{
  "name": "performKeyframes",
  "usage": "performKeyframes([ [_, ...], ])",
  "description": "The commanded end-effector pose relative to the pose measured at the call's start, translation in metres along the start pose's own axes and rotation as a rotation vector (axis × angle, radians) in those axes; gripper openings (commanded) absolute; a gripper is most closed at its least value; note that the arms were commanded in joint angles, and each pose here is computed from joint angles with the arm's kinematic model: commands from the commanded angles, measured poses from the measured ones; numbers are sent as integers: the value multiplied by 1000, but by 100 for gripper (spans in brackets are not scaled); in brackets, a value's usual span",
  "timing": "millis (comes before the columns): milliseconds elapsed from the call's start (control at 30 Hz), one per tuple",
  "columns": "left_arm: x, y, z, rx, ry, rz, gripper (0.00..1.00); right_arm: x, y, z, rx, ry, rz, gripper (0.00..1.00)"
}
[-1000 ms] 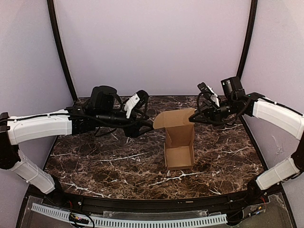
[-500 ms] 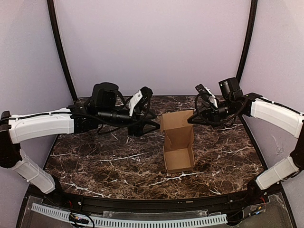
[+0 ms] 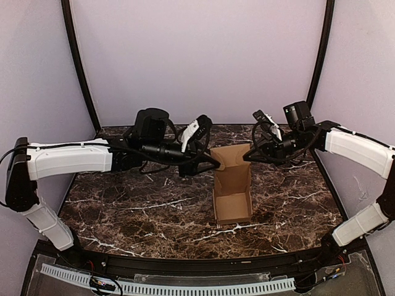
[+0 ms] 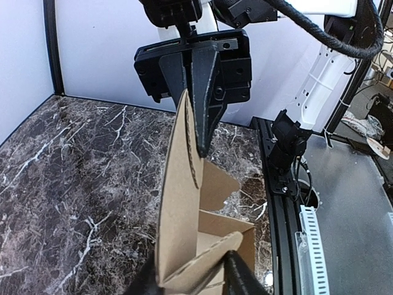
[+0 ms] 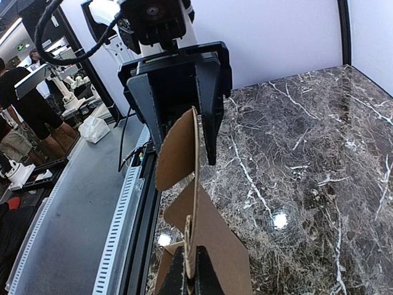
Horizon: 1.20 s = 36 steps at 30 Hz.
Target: Fold the paper box
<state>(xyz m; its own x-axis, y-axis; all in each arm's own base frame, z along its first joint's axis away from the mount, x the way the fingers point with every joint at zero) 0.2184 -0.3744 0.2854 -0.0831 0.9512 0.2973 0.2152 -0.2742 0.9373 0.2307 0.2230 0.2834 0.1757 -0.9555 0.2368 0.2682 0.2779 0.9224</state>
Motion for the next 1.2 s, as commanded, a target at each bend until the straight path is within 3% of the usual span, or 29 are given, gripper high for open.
performKeyframes([
  [0, -5, 12, -3, -5, -31, -29, 27, -4, 6, 5, 28, 25, -7, 0],
  [233, -10, 9, -1, 9, -36, -16, 9, -4, 4, 4, 28, 20, -3, 0],
  [433, -9, 3, 0, -6, -20, -3, 6, -7, -2, -4, 7, -10, 12, 0],
  [500, -9, -2, 1, -13, -14, 11, 13, -8, -5, -7, 7, -17, 18, 0],
  [533, -9, -6, 2, -19, -7, 21, 22, -8, -7, -9, 9, -21, 21, 0],
  [733, -5, -22, 14, -25, 120, 61, 53, -13, -14, -21, 33, -31, 40, 0],
  [1033, 26, -12, 22, 18, 334, 4, 74, -25, -27, -50, 157, -109, 112, 0],
  [1167, 40, 2, 29, -17, 415, 64, 78, -32, -33, -53, 196, -111, 142, 0],
])
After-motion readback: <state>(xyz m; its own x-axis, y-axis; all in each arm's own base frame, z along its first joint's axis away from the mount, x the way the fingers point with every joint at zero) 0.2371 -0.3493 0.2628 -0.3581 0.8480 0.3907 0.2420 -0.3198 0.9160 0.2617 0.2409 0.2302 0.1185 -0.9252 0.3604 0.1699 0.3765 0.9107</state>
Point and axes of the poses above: each gripper's point midway between its finger pads, its own x axis back along the fingers, its own z axis along the line the jaws close on, y = z × x, the point moved 6 cm from there along x, back along the fingers, and after that the axes turned 2 degrees about x, right-handed, at the moved point
